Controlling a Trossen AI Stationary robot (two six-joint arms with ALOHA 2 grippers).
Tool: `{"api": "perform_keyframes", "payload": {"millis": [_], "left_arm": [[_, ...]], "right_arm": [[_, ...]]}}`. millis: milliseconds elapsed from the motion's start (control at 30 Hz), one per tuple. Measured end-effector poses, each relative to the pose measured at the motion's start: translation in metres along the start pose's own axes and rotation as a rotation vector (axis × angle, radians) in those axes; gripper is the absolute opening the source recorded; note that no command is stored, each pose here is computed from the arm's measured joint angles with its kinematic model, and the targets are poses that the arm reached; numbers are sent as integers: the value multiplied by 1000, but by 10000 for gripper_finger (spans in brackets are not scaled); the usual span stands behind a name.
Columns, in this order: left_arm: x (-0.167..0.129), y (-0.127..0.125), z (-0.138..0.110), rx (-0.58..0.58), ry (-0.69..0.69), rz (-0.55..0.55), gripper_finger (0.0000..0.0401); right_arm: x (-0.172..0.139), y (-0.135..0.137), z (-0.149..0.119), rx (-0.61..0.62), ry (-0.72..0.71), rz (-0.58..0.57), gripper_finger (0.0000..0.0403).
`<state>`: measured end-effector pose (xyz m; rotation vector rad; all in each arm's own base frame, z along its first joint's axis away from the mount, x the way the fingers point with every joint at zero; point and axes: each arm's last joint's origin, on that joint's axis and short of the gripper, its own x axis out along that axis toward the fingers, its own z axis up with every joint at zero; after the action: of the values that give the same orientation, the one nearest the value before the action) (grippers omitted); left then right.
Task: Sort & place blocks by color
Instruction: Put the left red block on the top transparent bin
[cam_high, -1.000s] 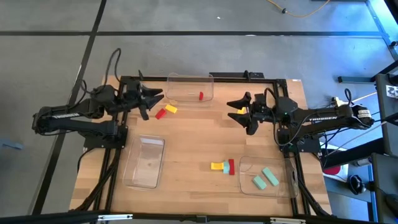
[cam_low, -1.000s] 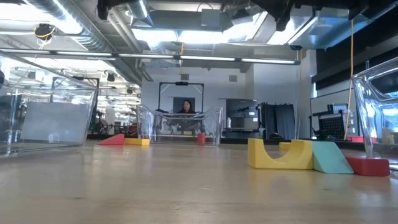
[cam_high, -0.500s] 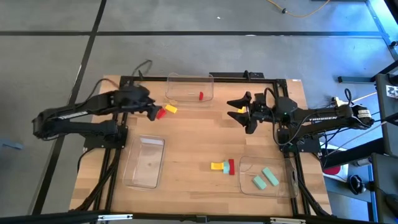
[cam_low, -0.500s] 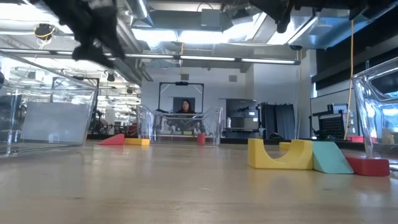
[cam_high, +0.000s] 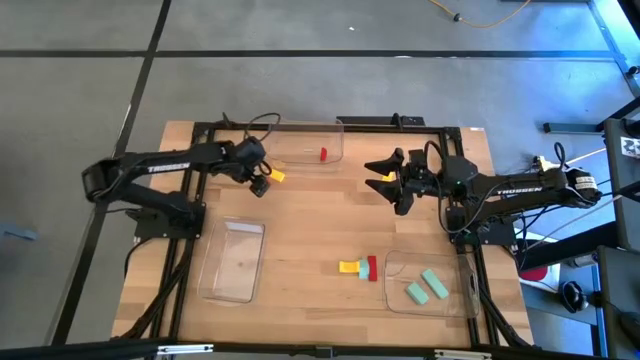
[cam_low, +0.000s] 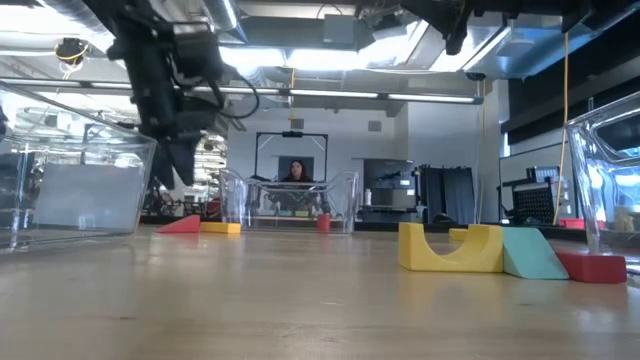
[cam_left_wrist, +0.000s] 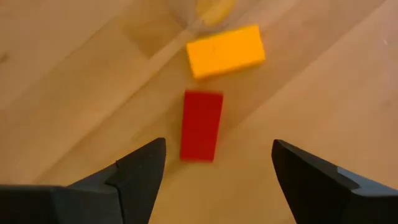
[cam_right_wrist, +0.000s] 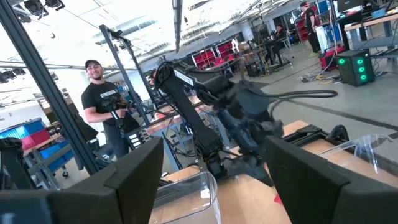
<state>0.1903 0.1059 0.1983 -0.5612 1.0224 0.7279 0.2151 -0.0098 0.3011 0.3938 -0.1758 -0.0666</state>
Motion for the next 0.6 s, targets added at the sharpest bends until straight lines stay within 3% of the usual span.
{"api": "perform_keyframes", "payload": {"millis": [600], "left_arm": [[60, 14, 16, 86, 84, -4, 283]], "right_arm": [[0, -2, -4, 22, 43, -18, 279]]}}
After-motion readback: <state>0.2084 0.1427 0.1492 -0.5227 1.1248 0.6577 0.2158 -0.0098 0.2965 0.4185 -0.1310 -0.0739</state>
